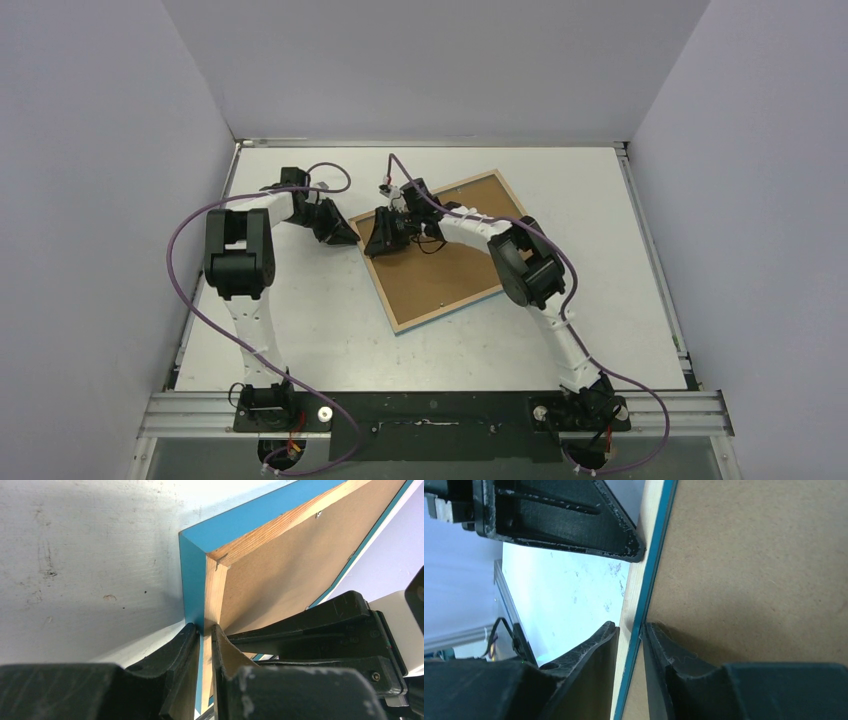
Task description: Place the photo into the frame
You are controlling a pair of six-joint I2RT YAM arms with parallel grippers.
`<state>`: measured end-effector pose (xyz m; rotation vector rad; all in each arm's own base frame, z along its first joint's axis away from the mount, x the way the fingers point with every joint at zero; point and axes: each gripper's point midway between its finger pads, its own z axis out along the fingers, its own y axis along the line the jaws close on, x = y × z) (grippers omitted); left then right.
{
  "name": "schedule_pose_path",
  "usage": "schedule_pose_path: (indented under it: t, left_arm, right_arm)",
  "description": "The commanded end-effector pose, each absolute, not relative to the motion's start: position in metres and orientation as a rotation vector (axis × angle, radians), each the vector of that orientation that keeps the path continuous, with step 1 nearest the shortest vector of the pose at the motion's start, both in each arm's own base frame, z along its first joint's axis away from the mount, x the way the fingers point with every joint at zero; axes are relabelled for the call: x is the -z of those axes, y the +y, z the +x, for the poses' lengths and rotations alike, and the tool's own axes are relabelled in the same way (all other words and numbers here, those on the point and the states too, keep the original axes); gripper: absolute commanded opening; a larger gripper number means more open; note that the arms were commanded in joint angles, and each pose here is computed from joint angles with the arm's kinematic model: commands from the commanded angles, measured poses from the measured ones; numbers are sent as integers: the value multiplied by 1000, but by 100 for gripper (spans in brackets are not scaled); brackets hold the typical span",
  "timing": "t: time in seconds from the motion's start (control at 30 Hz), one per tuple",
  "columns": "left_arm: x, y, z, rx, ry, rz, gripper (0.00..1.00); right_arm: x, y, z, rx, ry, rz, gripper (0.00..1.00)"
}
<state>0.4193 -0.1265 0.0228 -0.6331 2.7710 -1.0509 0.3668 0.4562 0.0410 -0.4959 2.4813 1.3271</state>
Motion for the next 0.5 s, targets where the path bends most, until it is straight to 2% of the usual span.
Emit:
schedule_pose_path:
  t: [0.0,0.27,0.47]
  left_arm:
    - [27,-100,428,770,2815,-608,13]
    - [23,-102,429,795,2808,-604,13]
    - [1,-104,439,819,2755,-577,15]
  right_arm:
    - [-12,448,320,-1404,2630,-695,29]
    - [-26,454,338,-1321,2588,-714,36]
    - [-75,438,417,-1144,2423,-375,42]
